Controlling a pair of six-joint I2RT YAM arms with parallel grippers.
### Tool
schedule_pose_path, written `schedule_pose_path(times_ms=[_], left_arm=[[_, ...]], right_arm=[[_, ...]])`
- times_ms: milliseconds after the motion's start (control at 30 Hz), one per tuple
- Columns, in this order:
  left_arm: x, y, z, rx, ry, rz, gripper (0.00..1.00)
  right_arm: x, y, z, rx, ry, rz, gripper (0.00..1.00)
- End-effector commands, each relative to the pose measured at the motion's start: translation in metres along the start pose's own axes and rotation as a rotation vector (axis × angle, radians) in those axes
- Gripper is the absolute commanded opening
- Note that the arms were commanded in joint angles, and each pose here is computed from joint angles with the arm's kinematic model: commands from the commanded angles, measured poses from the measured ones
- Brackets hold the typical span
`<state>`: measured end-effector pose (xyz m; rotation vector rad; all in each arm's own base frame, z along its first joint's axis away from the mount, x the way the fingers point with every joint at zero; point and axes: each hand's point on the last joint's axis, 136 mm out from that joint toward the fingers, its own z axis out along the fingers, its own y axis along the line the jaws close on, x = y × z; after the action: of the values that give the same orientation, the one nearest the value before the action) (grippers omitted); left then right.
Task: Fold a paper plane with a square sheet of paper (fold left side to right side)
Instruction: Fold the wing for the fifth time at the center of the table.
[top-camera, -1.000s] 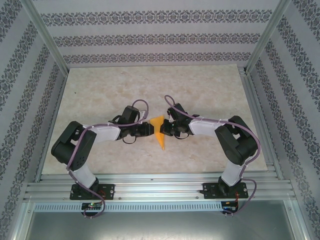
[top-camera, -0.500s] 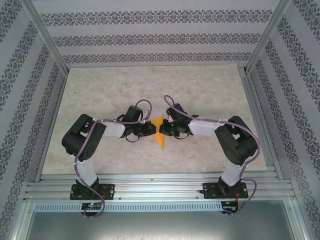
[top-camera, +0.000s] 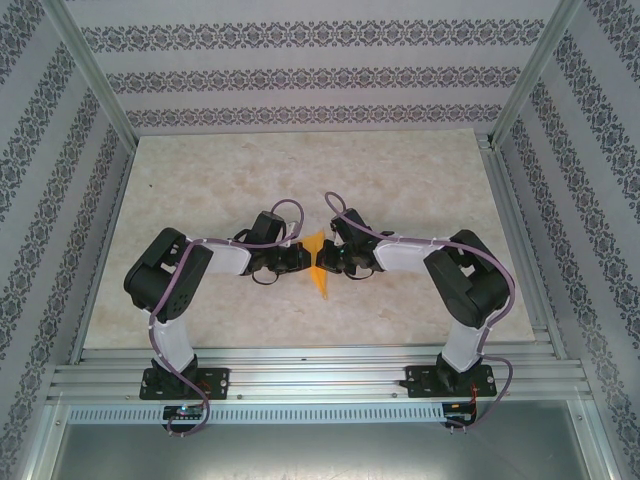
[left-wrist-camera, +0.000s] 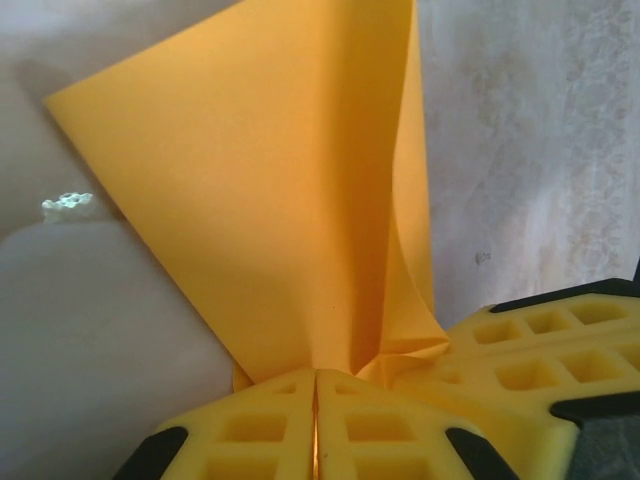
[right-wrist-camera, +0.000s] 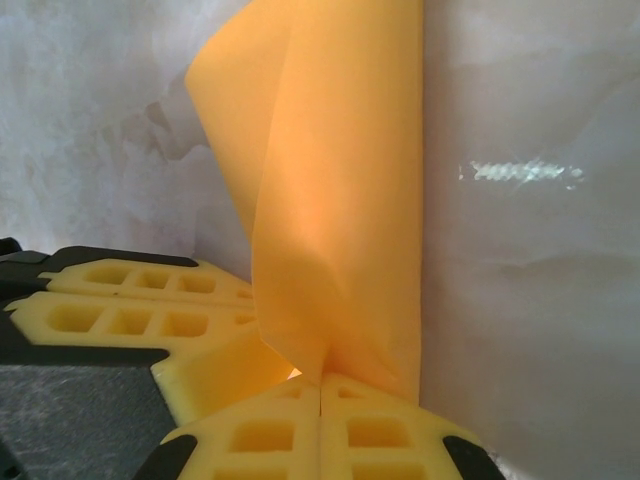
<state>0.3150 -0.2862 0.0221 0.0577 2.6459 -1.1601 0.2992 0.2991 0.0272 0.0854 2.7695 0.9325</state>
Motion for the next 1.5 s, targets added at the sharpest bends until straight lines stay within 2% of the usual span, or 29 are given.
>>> schedule_pose_path(times_ms=[0, 433, 700, 933, 1067, 1200, 1467], left_arm=[[0.007, 0.006, 0.011, -0.026, 0.023, 0.004, 0.1], [0.008, 0.01, 0.012, -0.043, 0.026, 0.002, 0.08], [0.009, 0.008, 0.011, -0.042, 0.024, 0.001, 0.08], [-0.001, 0.01, -0.006, -0.071, -0.008, 0.005, 0.11], [-0.011, 0.013, -0.031, -0.094, -0.052, 0.001, 0.18], [-0.019, 0.011, -0.051, -0.093, -0.094, -0.002, 0.2], [-0.022, -0.001, -0.052, -0.028, -0.096, -0.017, 0.2]], right_arm=[[-0.005, 0.012, 0.004, -0.027, -0.011, -0.009, 0.0], [-0.005, 0.016, 0.005, -0.038, -0.012, -0.013, 0.0], [0.003, 0.007, 0.018, -0.021, 0.021, -0.008, 0.0], [0.011, -0.005, 0.023, 0.006, 0.042, -0.002, 0.0], [0.014, -0.01, 0.025, 0.009, 0.052, 0.003, 0.06], [0.013, -0.009, 0.025, -0.001, 0.047, 0.004, 0.13], [0.012, -0.007, 0.024, -0.018, 0.038, 0.008, 0.23]])
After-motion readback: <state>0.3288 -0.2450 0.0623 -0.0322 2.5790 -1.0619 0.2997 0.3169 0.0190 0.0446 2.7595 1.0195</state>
